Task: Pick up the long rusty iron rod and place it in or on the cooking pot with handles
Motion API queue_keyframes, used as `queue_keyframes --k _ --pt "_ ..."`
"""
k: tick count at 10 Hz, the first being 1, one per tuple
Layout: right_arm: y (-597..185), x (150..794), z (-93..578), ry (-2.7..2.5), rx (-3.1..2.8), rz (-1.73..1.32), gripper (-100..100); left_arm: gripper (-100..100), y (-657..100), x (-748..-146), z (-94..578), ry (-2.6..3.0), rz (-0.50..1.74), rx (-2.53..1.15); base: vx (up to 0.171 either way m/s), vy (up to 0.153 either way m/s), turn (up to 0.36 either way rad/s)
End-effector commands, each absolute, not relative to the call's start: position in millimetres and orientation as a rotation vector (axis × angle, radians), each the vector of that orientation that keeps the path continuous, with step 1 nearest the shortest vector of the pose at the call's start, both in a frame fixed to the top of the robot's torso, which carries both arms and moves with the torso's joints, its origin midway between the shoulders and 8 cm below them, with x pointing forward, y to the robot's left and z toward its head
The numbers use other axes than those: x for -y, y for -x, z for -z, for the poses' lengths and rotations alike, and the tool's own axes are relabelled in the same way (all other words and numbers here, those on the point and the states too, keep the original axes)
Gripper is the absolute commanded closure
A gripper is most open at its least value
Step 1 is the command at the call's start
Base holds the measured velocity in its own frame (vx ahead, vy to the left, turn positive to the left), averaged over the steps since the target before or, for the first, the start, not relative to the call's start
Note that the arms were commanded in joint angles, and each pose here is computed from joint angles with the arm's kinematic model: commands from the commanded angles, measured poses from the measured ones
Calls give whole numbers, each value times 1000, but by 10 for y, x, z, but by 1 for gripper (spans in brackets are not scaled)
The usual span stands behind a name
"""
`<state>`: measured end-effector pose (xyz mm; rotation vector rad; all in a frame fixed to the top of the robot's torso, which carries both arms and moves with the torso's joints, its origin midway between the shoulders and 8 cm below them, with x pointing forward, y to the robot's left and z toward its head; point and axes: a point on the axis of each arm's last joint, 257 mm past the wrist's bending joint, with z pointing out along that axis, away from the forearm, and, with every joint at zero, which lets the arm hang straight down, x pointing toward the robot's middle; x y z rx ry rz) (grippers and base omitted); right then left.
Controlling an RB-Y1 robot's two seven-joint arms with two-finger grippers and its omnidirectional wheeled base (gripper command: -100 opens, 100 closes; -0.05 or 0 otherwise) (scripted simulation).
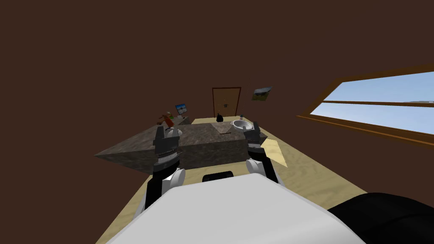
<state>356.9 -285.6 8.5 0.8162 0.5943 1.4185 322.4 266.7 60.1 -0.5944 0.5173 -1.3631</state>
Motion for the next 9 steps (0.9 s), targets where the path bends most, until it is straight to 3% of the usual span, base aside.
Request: queue_keyframes --k 1,9 --pt "-3589 2805 -70 -798 -621 -1427 -100 0 -3224 -2667 -601 594 1363 -517 -31 18 8" --pt "-3786 2340 236 -661 -844 -1486 -100 0 -3224 -2667 -601 594 1363 -517 -103 60 39"
